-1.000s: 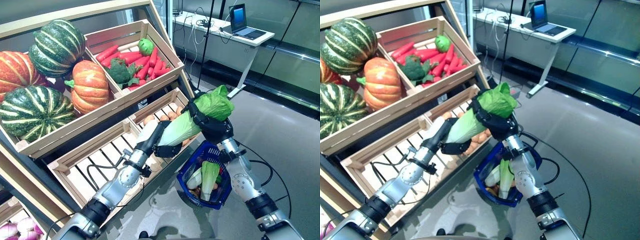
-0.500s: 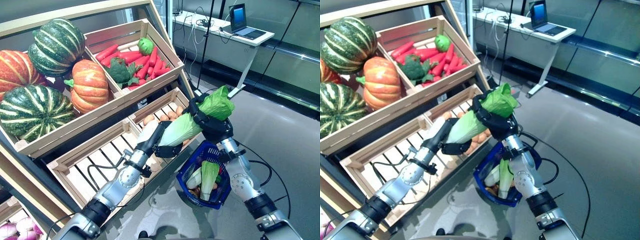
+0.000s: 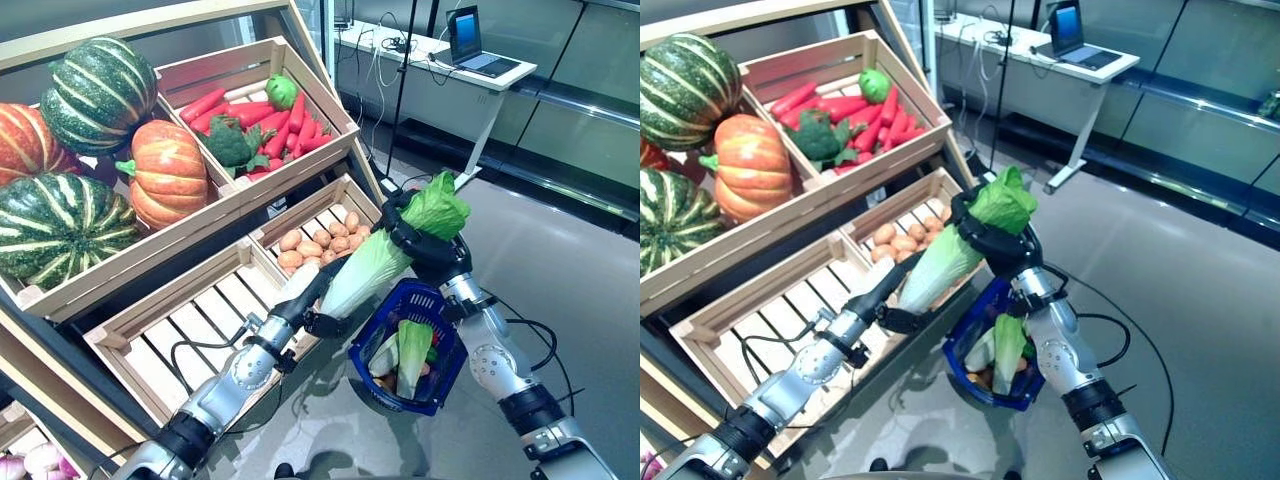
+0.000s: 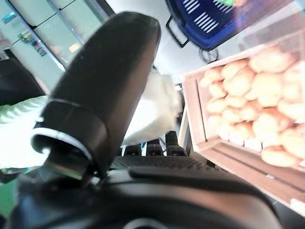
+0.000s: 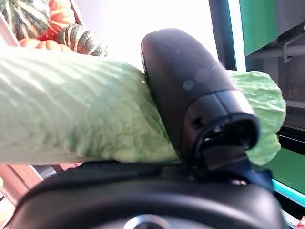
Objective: Put vegetables into the basket
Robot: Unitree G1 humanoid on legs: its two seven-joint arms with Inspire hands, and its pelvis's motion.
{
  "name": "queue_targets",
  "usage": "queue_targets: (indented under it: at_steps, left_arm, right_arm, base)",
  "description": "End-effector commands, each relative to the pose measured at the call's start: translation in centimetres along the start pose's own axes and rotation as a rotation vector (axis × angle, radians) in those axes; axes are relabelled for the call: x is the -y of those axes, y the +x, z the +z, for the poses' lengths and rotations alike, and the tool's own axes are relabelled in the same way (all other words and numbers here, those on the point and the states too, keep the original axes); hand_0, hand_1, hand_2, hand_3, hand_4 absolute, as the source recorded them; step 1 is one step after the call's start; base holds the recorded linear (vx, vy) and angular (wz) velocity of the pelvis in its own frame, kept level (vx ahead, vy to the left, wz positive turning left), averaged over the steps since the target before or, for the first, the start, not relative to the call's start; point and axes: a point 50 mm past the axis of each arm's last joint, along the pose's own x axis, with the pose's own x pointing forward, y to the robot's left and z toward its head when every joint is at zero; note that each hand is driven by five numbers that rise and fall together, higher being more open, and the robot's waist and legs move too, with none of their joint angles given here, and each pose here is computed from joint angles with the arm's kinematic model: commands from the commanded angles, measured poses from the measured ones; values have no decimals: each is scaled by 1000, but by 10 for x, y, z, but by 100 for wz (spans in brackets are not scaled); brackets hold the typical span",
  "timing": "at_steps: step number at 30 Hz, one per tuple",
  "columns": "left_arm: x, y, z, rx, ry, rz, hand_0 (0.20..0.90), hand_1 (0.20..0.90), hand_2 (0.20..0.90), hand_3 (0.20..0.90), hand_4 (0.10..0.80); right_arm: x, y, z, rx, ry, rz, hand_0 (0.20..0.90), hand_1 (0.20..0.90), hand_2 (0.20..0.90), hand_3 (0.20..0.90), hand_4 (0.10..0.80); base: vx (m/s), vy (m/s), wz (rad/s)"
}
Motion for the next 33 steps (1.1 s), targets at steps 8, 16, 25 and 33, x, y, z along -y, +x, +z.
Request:
queue_targets:
  at_steps: [8,16,25,33]
  left_arm:
    - [-20,-21,-39,-176,14,97,900,900,900,900,800]
    - [-37,-44,-62,-305,-5,199,900,900,900,900,800]
    - [-58,-36,-52,-245,-27,287,900,900,900,900,800]
    - [-84,-11,-25,-89,-85,416,900,900,900,900,800]
  right_arm:
    - [11,21,99,463,-129,-72,300,300,300,300,400]
    - [60,-13,96,314,-352,-321,300,300,300,300,400]
    - [105,-49,75,187,-390,-574,300,300,300,300,400]
    - [109,-22,119,337,-478,-644,300,300,300,300,400]
  base:
    - [7,-15,-4]
    - [7,-15,-2]
    - [-68,-31,0]
    - [-225,-21,14]
